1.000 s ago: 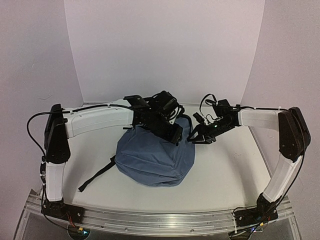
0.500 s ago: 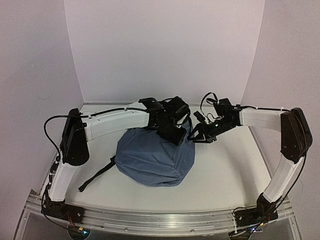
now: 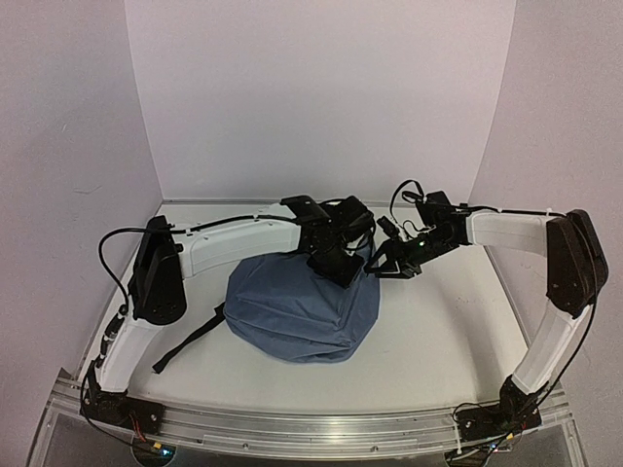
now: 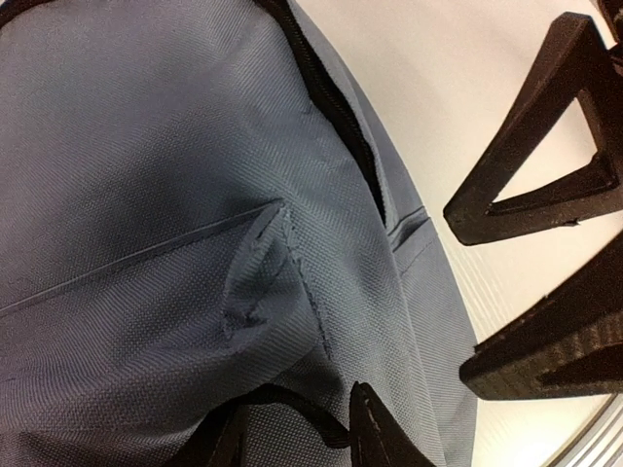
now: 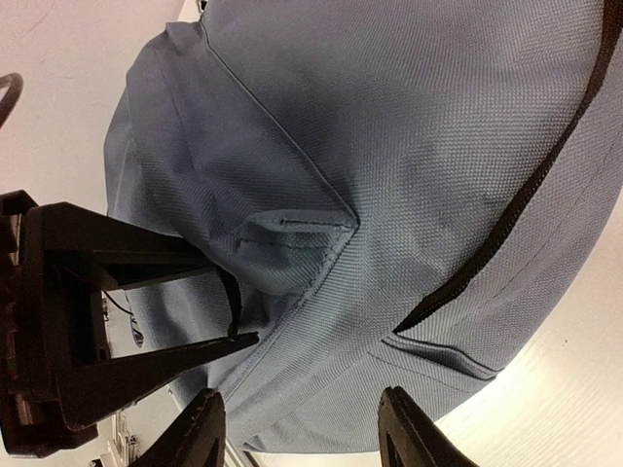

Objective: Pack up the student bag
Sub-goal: Zip the student bag at the center of the board.

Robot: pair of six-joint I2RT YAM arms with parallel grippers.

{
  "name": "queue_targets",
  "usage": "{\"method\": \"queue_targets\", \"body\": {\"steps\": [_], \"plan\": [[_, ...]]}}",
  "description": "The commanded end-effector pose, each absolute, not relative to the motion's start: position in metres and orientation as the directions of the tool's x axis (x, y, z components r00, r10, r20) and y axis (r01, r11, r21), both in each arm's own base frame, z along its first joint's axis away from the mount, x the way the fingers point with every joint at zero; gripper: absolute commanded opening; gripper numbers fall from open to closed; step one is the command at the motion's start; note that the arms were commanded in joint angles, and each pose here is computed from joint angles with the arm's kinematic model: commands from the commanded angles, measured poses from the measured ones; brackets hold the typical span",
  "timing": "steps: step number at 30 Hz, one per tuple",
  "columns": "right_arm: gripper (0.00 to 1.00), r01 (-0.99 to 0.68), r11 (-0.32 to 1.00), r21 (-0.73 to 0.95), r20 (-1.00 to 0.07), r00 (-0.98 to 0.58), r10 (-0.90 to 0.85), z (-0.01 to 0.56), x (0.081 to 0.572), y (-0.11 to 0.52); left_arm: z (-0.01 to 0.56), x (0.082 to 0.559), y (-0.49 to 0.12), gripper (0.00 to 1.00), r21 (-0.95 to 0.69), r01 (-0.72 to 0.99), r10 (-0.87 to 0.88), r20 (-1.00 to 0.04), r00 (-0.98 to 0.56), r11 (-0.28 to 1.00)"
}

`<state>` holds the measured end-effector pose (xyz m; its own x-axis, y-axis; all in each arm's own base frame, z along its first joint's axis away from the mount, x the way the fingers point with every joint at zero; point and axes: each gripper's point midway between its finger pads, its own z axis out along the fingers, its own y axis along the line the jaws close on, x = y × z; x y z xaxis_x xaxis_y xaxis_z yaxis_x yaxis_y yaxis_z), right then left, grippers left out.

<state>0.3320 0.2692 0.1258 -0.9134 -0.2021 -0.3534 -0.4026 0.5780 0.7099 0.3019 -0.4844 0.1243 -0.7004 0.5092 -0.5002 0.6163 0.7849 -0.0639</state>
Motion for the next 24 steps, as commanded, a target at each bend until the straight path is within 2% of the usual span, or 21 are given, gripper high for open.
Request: {"method": "queue_targets", "body": {"steps": [1,6,13,20,24], "plan": [[0.54,-0.420,0.560,0.714,-0.382,-0.904,-0.190,0.137,0.336,0.271,0.136,0.314,-0.480,0.33,-0.020,0.573,0.478,-0.527,-0.703,0.819],[0.58,-0.423,0.559,0.713,-0.385,-0.903,-0.191,0.137,0.336,0.271,0.148,0.312,-0.476,0.20,-0.035,0.566,0.460,-0.544,-0.702,0.823],[0.70,-0.420,0.550,0.721,-0.386,-0.904,-0.184,0.141,0.340,0.275,0.182,0.304,-0.467,0.01,-0.106,0.565,0.402,-0.597,-0.694,0.819],[0.72,-0.426,0.540,0.726,-0.377,-0.903,-0.206,0.135,0.339,0.289,0.204,0.305,-0.457,0.00,-0.292,0.542,0.283,-0.610,-0.740,0.788],[0.82,-0.424,0.541,0.726,-0.357,-0.906,-0.230,0.124,0.335,0.303,0.206,0.308,-0.450,0.00,-0.384,0.522,0.240,-0.580,-0.778,0.762]]}}
